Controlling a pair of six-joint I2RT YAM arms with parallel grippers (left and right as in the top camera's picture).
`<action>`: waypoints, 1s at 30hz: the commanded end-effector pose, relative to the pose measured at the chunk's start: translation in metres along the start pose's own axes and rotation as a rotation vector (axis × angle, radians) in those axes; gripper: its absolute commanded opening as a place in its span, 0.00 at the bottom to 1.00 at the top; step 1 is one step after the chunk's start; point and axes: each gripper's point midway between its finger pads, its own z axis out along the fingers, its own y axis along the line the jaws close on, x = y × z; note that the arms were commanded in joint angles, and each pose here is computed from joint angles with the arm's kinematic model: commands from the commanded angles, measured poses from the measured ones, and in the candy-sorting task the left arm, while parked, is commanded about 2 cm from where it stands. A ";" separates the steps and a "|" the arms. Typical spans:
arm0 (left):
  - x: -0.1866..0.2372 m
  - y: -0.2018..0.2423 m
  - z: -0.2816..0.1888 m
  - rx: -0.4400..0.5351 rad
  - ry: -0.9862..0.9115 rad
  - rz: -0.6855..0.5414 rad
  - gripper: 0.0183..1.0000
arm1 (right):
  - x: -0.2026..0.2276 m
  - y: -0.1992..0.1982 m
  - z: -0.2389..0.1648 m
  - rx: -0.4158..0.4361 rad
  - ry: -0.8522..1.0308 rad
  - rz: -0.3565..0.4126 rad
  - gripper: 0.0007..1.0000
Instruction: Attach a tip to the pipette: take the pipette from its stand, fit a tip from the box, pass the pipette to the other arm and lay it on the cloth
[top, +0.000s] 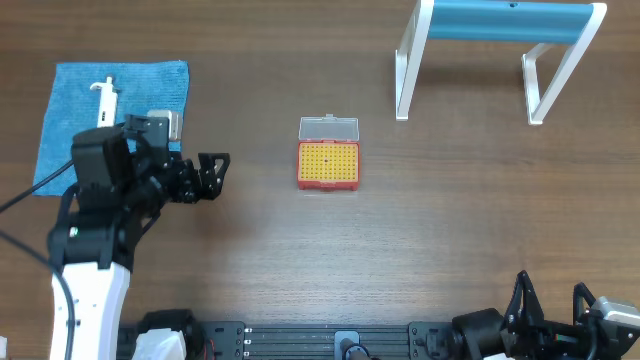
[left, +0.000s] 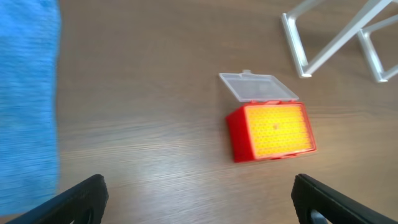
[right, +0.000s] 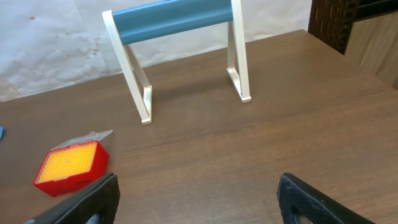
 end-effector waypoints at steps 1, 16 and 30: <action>-0.005 -0.003 -0.051 -0.118 -0.151 0.113 0.96 | 0.000 -0.003 -0.001 0.016 -0.011 -0.011 0.82; 0.025 -0.003 -0.090 -0.198 -0.517 0.235 0.96 | 0.000 -0.003 -0.001 0.016 -0.011 -0.011 0.82; 0.018 0.024 -0.054 -0.224 -0.842 0.299 0.96 | 0.000 -0.003 -0.001 0.016 -0.011 -0.011 0.83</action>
